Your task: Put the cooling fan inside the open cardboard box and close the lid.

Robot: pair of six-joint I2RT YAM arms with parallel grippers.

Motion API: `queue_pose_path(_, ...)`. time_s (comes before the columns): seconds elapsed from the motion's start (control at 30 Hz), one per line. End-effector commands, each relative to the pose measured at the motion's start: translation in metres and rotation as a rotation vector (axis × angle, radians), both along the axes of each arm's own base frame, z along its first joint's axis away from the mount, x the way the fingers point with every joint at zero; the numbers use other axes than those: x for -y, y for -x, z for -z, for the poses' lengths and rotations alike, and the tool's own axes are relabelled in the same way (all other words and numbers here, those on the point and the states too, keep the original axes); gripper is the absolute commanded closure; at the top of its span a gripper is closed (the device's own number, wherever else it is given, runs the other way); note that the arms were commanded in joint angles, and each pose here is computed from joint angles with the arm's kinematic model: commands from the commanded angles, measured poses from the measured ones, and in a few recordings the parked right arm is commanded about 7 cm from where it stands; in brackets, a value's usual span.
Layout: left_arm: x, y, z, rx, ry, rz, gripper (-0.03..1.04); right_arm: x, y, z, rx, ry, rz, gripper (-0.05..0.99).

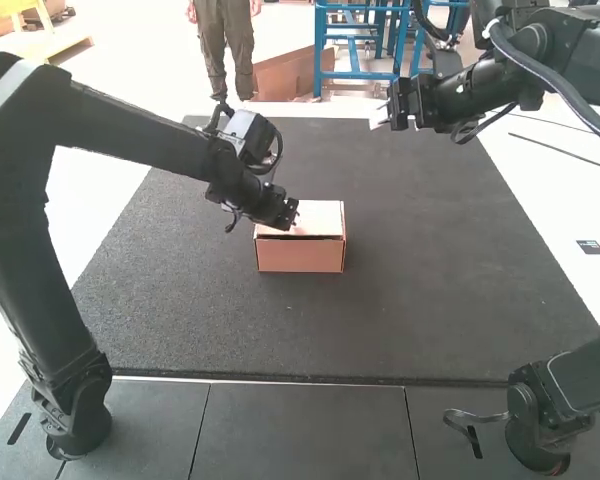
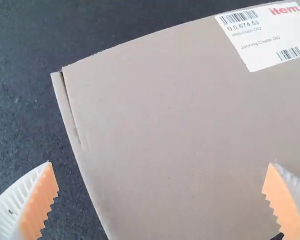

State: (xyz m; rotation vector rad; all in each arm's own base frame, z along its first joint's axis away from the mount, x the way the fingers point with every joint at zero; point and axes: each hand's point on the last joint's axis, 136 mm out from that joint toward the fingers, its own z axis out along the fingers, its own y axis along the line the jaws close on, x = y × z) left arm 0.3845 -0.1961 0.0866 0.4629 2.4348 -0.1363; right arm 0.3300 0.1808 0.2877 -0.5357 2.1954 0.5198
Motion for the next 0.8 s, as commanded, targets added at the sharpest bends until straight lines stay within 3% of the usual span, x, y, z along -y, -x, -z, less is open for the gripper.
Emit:
queue_pose_path(0.0, 0.011, 0.016, 0.024, -0.039, -0.05, 0.063, 0.04, 0.005, 0.005, -0.018, 0.028, -0.038, 0.01, 0.03)
queue_pose_path(0.17, 0.015, 0.023, 0.037, -0.042, -0.103, 0.081, 0.04, 0.007, 0.01, -0.011, -0.005, -0.023, 0.009, 0.03)
queue_pose_path(0.4, 0.017, 0.017, 0.024, -0.021, -0.099, 0.073, 0.04, 0.009, 0.015, -0.01, -0.013, -0.019, 0.01, 0.03)
queue_pose_path(0.57, 0.011, -0.005, -0.036, 0.074, -0.031, 0.013, 0.04, 0.01, 0.018, -0.006, -0.022, -0.016, 0.01, 0.03)
queue_pose_path(0.77, -0.016, -0.022, -0.118, 0.22, 0.053, -0.057, 0.04, 0.012, 0.023, 0.003, -0.036, -0.009, 0.009, 0.03)
